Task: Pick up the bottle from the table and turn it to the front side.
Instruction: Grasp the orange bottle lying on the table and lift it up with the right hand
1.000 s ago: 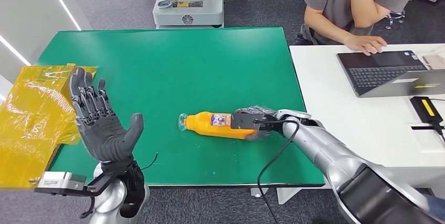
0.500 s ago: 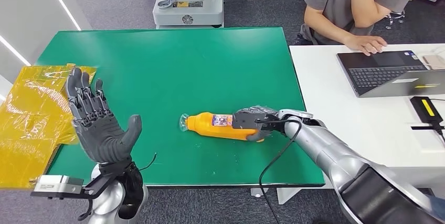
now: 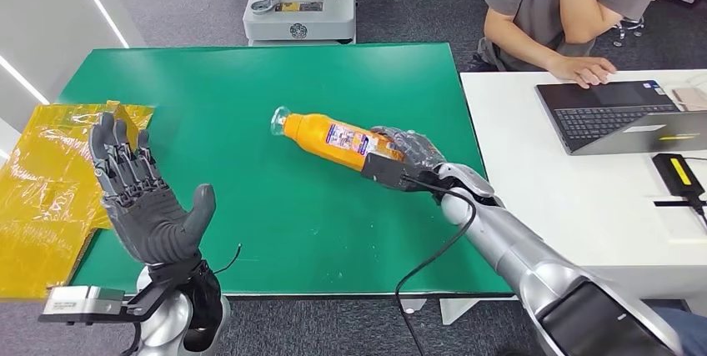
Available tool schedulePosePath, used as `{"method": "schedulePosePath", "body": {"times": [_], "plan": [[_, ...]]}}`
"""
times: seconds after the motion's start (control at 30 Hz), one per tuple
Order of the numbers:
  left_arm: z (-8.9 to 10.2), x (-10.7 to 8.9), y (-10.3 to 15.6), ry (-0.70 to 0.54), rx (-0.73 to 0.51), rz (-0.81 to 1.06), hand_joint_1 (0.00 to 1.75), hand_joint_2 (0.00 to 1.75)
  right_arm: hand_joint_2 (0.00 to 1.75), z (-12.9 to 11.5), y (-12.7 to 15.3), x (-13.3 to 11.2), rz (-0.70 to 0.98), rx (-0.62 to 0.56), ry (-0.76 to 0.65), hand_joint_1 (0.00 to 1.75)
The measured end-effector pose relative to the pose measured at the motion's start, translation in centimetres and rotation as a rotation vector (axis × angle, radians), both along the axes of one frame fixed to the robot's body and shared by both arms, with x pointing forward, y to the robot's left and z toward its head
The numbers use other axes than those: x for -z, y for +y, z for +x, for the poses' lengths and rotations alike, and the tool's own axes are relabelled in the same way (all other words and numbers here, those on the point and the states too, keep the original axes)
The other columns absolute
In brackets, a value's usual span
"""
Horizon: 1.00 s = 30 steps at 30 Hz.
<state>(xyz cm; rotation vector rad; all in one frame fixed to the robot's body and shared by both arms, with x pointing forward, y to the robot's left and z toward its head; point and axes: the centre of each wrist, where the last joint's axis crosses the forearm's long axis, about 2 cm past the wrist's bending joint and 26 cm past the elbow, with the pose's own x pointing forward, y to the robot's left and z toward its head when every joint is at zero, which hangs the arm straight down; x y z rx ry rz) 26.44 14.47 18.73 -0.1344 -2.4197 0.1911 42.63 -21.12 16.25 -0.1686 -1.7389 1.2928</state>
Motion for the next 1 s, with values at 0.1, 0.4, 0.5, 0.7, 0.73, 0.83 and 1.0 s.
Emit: {"method": "schedulePosePath", "body": {"times": [0.1,0.4,0.5,0.7,0.73,0.83,1.0], "plan": [[0.0,0.0,0.0,0.002,-0.003,-0.004,0.00,1.75,1.75,-1.1,0.7,-0.1,0.116,0.024,-0.069,1.75],[0.0,0.0,0.0,0.002,0.000,-0.008,0.00,1.75,1.75,-4.2,1.4,-0.4,0.293,0.044,-0.191,1.75],[0.0,-0.1,-0.1,0.003,0.004,-0.009,0.00,1.75,1.75,-5.0,1.4,-0.4,0.331,0.059,-0.229,1.75],[0.1,0.3,-0.2,0.029,0.010,-0.009,0.00,1.75,1.75,-7.7,1.9,0.2,0.371,0.113,-0.383,1.75],[0.2,0.4,-0.2,0.037,0.015,-0.014,0.00,1.75,1.75,-8.0,2.0,0.2,0.380,0.114,-0.413,1.75],[0.3,0.8,-0.3,0.059,0.048,-0.044,0.00,1.75,1.75,-8.7,2.4,-0.2,0.426,0.101,-0.495,1.75],[0.7,0.7,-0.6,0.099,0.163,-0.097,0.00,1.75,1.75,-9.4,3.4,-1.3,0.519,0.050,-0.588,1.75]]}}
